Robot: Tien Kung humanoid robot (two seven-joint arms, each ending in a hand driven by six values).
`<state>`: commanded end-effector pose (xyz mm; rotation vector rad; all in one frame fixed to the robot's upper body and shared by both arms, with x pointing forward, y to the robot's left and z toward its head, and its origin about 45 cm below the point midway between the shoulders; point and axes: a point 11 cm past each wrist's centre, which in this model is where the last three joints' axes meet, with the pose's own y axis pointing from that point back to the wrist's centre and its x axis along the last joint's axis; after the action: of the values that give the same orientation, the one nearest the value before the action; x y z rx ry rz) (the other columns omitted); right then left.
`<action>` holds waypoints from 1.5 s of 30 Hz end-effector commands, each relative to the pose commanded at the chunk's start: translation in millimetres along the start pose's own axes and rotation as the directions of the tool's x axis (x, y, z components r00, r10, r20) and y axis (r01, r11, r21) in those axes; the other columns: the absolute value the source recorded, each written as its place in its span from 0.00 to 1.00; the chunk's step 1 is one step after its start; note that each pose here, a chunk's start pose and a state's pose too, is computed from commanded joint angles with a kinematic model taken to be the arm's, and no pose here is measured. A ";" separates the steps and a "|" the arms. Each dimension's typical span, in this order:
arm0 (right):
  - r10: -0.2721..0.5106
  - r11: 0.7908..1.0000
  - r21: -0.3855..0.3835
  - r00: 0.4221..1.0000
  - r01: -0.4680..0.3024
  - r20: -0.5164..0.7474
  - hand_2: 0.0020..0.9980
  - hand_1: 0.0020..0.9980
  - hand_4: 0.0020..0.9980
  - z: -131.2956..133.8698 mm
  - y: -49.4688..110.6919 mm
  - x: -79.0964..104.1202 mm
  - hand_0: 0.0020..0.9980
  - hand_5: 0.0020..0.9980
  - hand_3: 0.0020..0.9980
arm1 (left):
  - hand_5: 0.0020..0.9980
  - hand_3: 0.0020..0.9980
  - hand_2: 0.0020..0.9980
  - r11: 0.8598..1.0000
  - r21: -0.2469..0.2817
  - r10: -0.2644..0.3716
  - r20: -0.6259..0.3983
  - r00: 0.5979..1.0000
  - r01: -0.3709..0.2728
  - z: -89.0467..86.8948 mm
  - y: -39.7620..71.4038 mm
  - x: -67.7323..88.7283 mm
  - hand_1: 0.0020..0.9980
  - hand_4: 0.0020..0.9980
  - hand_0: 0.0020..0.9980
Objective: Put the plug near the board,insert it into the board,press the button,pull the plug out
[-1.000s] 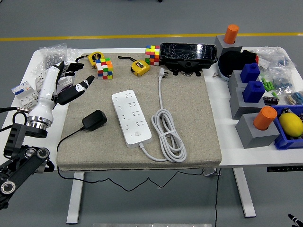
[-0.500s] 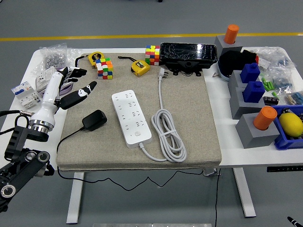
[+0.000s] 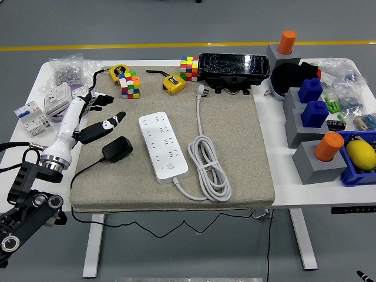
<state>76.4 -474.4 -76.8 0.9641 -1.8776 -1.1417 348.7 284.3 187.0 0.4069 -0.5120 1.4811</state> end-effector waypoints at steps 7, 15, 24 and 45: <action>0.006 1.000 -0.013 1.000 -0.006 0.009 0.68 0.66 0.98 6.6 -0.4 0.5 0.57 0.50 0.61 | 0.43 0.62 0.67 1.000 0.012 -0.009 0.005 1.000 0.009 -3.1 2.4 0.1 0.69 0.87 0.63; 0.019 0.999 -0.029 1.000 -0.019 0.003 0.68 0.66 0.98 11.3 -0.7 5.1 0.57 0.50 0.60 | 0.43 0.63 0.67 0.999 0.024 -0.027 0.015 1.000 0.026 -7.2 5.7 -2.0 0.69 0.87 0.63; 0.014 1.000 -0.023 1.000 -0.015 -0.018 0.68 0.66 0.98 4.1 -1.2 3.1 0.57 0.50 0.61 | 0.43 0.63 0.68 0.999 0.016 -0.043 0.026 0.999 0.042 -4.7 5.1 -4.1 0.69 0.87 0.63; -0.013 0.999 0.044 0.996 0.016 -0.086 0.68 0.67 0.98 -39.8 -0.2 -6.9 0.57 0.50 0.61 | 0.43 0.63 0.68 0.993 -0.120 0.001 0.038 0.999 0.004 42.6 -27.7 15.0 0.69 0.87 0.64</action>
<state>113.9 -483.4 -64.6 1.0370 -1.8374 -1.0539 373.5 271.6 232.1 0.3413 -0.6277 1.4353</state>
